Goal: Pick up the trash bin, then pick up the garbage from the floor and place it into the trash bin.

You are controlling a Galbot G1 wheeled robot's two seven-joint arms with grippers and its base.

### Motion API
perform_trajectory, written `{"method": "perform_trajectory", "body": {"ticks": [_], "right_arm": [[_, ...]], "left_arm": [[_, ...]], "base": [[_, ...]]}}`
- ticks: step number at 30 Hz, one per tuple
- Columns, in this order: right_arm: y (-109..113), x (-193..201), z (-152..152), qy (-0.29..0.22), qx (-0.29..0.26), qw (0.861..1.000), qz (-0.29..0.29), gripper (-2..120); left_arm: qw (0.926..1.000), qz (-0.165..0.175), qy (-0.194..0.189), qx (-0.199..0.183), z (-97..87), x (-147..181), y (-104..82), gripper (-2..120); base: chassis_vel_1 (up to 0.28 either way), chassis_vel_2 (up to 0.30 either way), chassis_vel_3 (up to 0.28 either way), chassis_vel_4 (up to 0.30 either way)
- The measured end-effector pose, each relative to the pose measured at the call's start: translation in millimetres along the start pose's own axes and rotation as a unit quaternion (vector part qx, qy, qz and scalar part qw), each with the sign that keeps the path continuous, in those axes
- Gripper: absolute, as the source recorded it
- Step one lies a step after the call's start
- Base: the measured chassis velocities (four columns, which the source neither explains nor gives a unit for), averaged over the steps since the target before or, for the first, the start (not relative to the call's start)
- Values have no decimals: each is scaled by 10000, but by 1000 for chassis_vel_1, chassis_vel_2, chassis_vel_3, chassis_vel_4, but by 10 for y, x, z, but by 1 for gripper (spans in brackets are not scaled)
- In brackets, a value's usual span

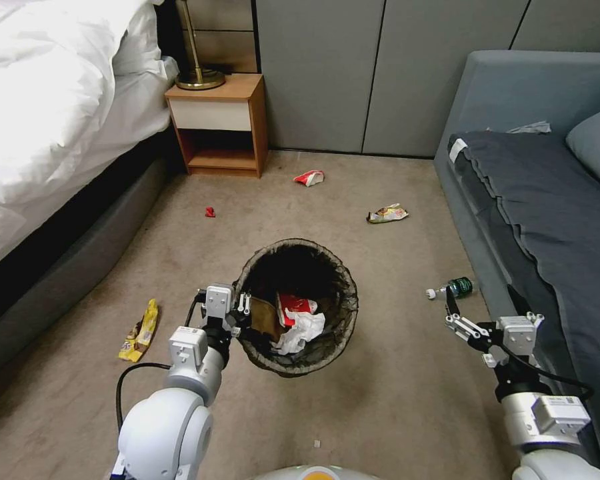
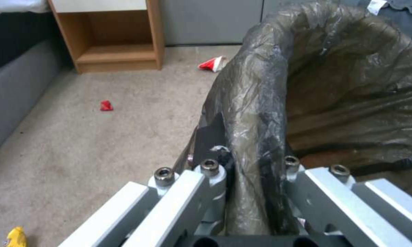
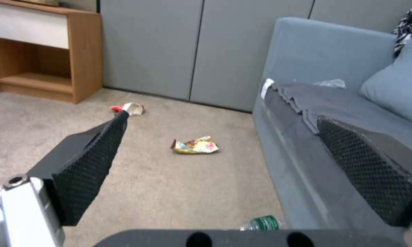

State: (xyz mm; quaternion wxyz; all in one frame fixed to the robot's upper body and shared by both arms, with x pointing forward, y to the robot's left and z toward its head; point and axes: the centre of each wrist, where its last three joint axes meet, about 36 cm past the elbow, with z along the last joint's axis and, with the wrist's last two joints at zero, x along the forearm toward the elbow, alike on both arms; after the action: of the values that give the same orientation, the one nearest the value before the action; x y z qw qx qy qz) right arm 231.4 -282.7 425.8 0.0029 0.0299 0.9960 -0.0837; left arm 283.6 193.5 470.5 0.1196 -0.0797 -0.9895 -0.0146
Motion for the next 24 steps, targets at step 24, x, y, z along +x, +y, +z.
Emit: {"method": "perform_trajectory", "body": {"ticks": [24], "right_arm": [[21,51,26,29,-38,10000,36,100]], "left_arm": [[10000,31,-10,-19,-9,10,3,4]], "base": [[-101,97,103,-97]]}}
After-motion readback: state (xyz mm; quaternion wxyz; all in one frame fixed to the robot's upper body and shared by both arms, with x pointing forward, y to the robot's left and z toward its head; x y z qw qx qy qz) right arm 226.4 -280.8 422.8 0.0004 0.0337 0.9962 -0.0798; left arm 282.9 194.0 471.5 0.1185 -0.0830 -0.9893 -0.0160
